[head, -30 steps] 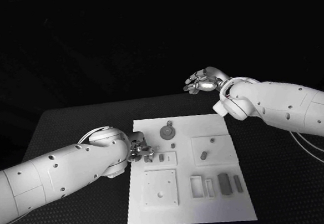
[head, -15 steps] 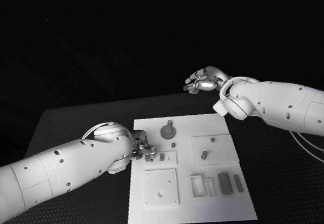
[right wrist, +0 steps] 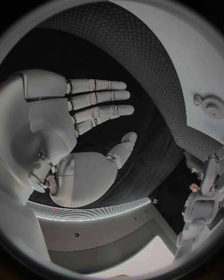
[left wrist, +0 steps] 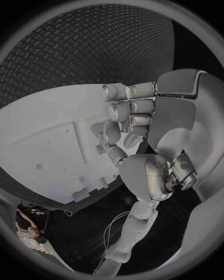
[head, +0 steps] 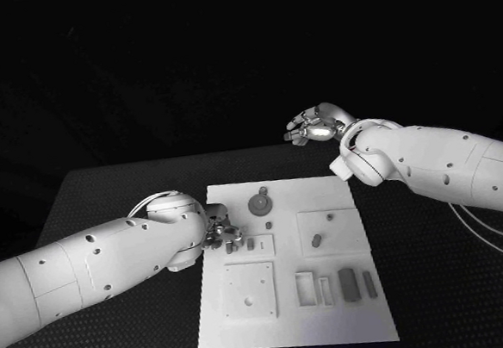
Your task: Assemble the parts on the task board
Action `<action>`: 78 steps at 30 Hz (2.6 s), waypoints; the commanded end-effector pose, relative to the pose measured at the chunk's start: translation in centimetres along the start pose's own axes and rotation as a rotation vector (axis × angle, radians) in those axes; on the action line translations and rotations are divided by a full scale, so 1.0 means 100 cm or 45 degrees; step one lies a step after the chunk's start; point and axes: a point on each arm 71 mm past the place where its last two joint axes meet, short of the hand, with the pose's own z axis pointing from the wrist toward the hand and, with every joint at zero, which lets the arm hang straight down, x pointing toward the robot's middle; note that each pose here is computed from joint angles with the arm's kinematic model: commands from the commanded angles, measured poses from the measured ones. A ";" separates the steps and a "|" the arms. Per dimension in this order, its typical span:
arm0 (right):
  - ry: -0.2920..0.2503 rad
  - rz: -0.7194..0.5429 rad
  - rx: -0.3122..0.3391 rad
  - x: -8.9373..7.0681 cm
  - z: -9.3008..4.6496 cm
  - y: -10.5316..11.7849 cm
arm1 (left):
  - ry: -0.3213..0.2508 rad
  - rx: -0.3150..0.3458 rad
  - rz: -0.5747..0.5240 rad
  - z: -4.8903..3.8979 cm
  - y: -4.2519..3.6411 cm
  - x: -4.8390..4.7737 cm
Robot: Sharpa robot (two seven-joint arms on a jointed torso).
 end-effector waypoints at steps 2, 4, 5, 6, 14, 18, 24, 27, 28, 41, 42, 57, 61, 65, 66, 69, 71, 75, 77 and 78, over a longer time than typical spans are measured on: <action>0.015 0.001 -0.009 0.001 0.000 0.001 | 0.053 0.026 -0.004 0.0020 -0.0041 0.0102; 0.015 0.001 -0.009 0.001 0.000 0.001 | 0.051 0.026 -0.005 0.0021 -0.0038 0.0100; 0.016 0.001 -0.009 0.001 0.000 0.001 | 0.050 0.026 -0.006 0.0022 -0.0037 0.0099; 0.016 0.001 -0.009 0.001 0.000 0.001 | 0.050 0.025 -0.006 0.0022 -0.0035 0.0098; 0.014 0.001 -0.009 0.001 0.000 0.001 | 0.040 0.006 -0.015 0.0026 0.0026 0.0084; 0.014 0.001 -0.008 0.001 0.000 0.000 | 0.034 -0.004 -0.018 0.0021 0.0064 0.0078; 0.013 0.000 -0.006 0.000 0.000 0.000 | 0.015 -0.015 -0.030 0.0007 0.0123 0.0061; 0.012 0.000 -0.003 0.000 -0.001 -0.001 | -0.017 -0.008 -0.064 -0.0014 0.0139 0.0019; 0.012 0.000 -0.003 0.000 -0.001 -0.001 | -0.029 -0.008 -0.075 -0.0017 0.0148 0.0011; 0.012 0.000 0.002 -0.001 -0.002 -0.004 | -0.086 0.043 -0.369 -0.0082 0.0214 -0.0168; 0.012 -0.001 0.003 -0.001 -0.002 -0.004 | -0.113 0.054 -0.386 -0.0093 0.0230 -0.0194; 0.008 -0.003 0.018 -0.003 -0.004 -0.011 | -0.679 0.636 -0.378 -0.0265 -0.0012 -0.0582; 0.009 -0.002 0.017 -0.002 -0.004 -0.011 | -0.708 0.723 -0.250 -0.0245 -0.0089 -0.0588; 0.011 -0.001 0.016 -0.001 -0.004 -0.010 | -0.735 0.730 -0.161 -0.0183 -0.0161 -0.0544; 0.012 -0.001 0.015 0.000 -0.004 -0.010 | -0.741 0.735 -0.126 -0.0154 -0.0189 -0.0513; 0.015 0.000 0.012 0.001 -0.003 -0.009 | -0.739 0.739 -0.029 -0.0093 -0.0232 -0.0455; 0.016 0.001 0.011 0.002 -0.003 -0.009 | -0.728 0.738 0.014 -0.0049 -0.0252 -0.0422; 0.018 0.001 0.010 0.003 -0.003 -0.008 | -0.680 0.739 0.086 0.0018 -0.0310 -0.0353; 0.019 0.002 0.009 0.003 -0.002 -0.007 | -0.651 0.745 0.119 0.0044 -0.0348 -0.0319; 0.020 0.002 0.008 0.003 -0.002 -0.007 | -0.640 0.748 0.125 0.0055 -0.0366 -0.0307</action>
